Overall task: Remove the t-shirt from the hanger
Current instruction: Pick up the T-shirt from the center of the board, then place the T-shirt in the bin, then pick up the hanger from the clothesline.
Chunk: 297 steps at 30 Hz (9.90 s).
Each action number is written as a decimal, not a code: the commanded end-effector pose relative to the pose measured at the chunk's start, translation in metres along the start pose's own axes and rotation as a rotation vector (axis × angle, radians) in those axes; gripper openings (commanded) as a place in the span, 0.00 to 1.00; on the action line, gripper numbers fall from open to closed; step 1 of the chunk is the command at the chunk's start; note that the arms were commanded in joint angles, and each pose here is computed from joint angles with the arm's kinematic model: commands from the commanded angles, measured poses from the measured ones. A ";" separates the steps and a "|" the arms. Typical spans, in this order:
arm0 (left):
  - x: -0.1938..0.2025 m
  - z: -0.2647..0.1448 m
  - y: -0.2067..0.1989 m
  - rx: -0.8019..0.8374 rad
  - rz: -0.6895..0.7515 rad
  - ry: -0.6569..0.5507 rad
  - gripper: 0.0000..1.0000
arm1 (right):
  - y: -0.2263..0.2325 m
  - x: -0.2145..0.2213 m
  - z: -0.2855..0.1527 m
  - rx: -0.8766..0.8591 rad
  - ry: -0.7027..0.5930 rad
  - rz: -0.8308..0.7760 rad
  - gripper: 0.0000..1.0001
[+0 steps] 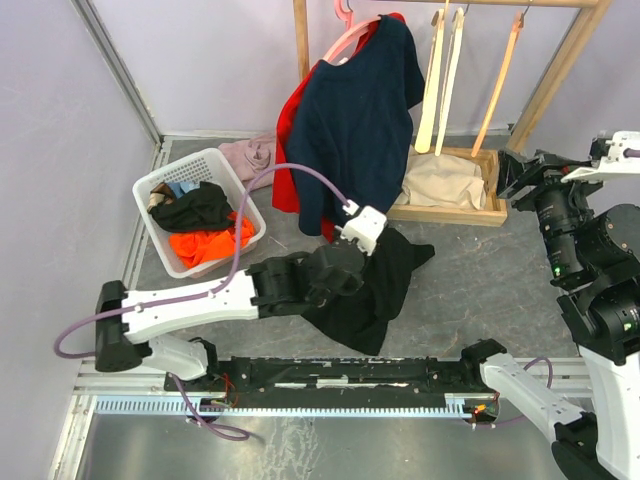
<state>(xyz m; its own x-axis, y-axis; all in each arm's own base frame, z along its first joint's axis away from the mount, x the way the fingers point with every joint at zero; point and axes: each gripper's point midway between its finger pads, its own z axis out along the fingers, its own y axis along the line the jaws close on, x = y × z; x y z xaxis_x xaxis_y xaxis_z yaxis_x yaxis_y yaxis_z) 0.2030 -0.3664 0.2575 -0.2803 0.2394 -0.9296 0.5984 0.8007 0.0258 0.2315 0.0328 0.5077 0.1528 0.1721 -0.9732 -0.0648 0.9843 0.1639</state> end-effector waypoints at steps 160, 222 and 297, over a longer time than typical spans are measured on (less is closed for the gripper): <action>0.132 -0.037 0.449 -1.080 -0.642 0.062 0.76 | 0.038 0.071 0.049 -0.135 0.158 0.030 0.65; -0.166 -0.075 0.200 -0.192 -0.362 -0.536 1.00 | 0.182 -0.002 0.144 -0.556 0.072 0.257 0.61; -0.227 -0.005 0.199 -0.136 -0.259 -0.420 0.99 | 0.078 0.051 0.156 -0.079 0.202 0.145 0.68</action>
<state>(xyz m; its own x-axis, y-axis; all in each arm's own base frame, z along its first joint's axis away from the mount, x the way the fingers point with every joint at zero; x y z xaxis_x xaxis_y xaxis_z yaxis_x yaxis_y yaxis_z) 0.3798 -0.2530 0.4604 -0.0724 -0.1495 -0.9861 0.4186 0.8929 -0.1661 0.3981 0.1297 0.4724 -0.1315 0.2790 -0.9513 -0.1265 0.9470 0.2952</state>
